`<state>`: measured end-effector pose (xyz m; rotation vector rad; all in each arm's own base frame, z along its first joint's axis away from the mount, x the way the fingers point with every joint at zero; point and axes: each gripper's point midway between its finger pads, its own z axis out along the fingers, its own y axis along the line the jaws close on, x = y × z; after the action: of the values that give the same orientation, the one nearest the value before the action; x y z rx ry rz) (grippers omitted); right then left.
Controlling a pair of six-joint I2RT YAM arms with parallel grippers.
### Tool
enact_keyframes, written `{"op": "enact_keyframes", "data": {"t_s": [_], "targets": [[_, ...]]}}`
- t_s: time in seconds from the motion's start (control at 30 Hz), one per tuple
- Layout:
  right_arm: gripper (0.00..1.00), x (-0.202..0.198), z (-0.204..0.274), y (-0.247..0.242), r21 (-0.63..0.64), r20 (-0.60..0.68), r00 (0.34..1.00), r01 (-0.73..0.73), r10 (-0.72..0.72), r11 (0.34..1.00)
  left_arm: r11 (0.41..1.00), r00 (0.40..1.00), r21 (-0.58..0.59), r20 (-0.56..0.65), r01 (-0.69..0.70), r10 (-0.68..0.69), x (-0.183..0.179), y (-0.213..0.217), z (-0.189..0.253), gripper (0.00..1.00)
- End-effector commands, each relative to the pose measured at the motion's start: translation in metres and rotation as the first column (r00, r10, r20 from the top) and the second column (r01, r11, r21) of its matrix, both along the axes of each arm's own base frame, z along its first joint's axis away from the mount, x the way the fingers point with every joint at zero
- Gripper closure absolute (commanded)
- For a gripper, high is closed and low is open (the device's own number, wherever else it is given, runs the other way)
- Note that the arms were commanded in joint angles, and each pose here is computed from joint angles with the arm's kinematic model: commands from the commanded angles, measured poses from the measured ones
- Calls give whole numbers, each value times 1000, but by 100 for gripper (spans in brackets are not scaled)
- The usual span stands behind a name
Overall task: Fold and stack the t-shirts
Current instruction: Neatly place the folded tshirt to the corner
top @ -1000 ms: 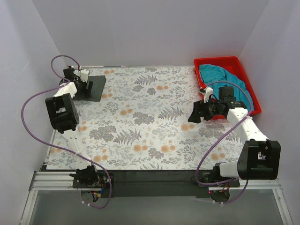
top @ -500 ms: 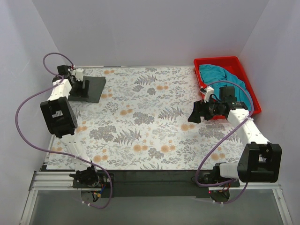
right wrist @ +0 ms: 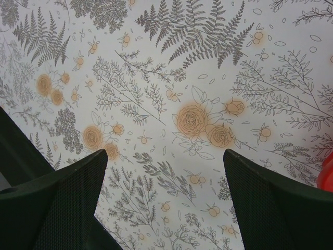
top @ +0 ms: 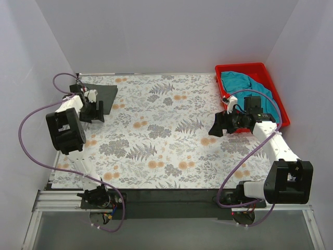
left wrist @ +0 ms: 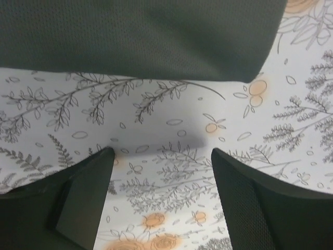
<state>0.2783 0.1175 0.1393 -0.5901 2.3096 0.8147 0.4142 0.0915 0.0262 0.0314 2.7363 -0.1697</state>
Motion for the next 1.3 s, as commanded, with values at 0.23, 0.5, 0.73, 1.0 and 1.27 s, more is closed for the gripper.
{"op": "enact_keyframes", "data": {"t_s": [0.23,0.5,0.73,1.0,1.27], "targets": [[2,5,8,-1,5,21,1000,-1,1,1000,992,992,-67,60,-110,114,49,2,-22,26],[2,8,0,-2,-3,-3,1000,1,-1,1000,978,982,-128,72,-166,176,84,0,-32,26],[2,7,-8,-3,-10,-27,1000,1,-1,1000,935,960,-249,58,-252,274,104,-12,-39,26],[2,7,-15,-3,-11,-52,999,5,-5,1000,884,929,-331,50,-331,366,130,-18,-42,26],[2,7,-19,-2,-8,-69,998,6,-7,1000,851,905,-374,64,-368,420,150,-24,-39,24]]}}
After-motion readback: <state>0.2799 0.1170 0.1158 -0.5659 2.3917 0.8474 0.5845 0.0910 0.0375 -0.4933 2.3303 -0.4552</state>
